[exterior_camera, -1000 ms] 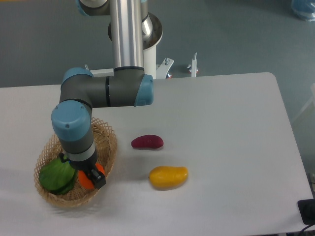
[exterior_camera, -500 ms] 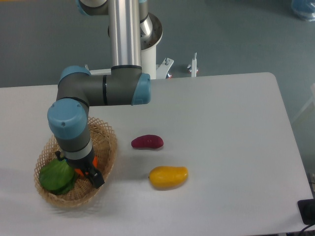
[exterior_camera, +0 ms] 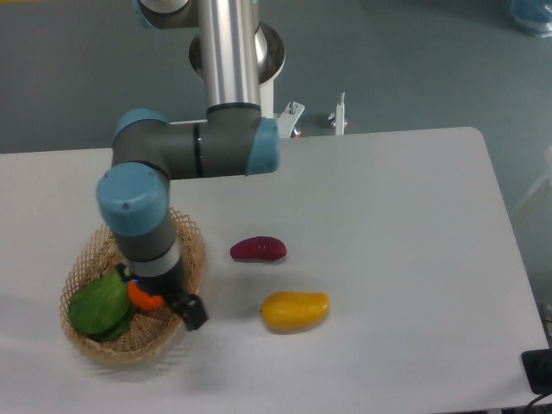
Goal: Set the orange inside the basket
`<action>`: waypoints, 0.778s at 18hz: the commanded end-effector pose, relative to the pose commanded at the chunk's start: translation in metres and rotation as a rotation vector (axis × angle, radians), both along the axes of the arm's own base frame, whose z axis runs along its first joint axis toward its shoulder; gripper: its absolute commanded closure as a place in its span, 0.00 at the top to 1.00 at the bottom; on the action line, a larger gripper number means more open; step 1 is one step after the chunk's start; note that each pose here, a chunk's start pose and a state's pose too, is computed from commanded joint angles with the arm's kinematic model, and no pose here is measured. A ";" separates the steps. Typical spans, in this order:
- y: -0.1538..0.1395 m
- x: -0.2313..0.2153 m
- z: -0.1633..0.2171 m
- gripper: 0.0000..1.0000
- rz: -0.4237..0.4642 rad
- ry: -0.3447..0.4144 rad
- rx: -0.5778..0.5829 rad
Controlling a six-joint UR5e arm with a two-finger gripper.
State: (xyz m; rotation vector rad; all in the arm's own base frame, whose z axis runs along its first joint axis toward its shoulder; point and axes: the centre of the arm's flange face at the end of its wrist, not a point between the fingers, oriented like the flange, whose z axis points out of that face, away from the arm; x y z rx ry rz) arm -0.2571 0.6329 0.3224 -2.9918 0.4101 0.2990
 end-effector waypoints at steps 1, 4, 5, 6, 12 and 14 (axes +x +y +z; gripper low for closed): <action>-0.012 -0.033 0.005 1.00 0.047 0.007 0.010; -0.037 -0.088 0.009 1.00 0.059 0.026 0.007; -0.055 -0.114 0.010 1.00 0.054 0.029 0.001; -0.065 -0.130 0.010 1.00 0.051 0.030 -0.004; -0.146 -0.217 0.006 1.00 -0.061 0.019 -0.049; -0.177 -0.242 0.002 1.00 -0.089 -0.032 -0.076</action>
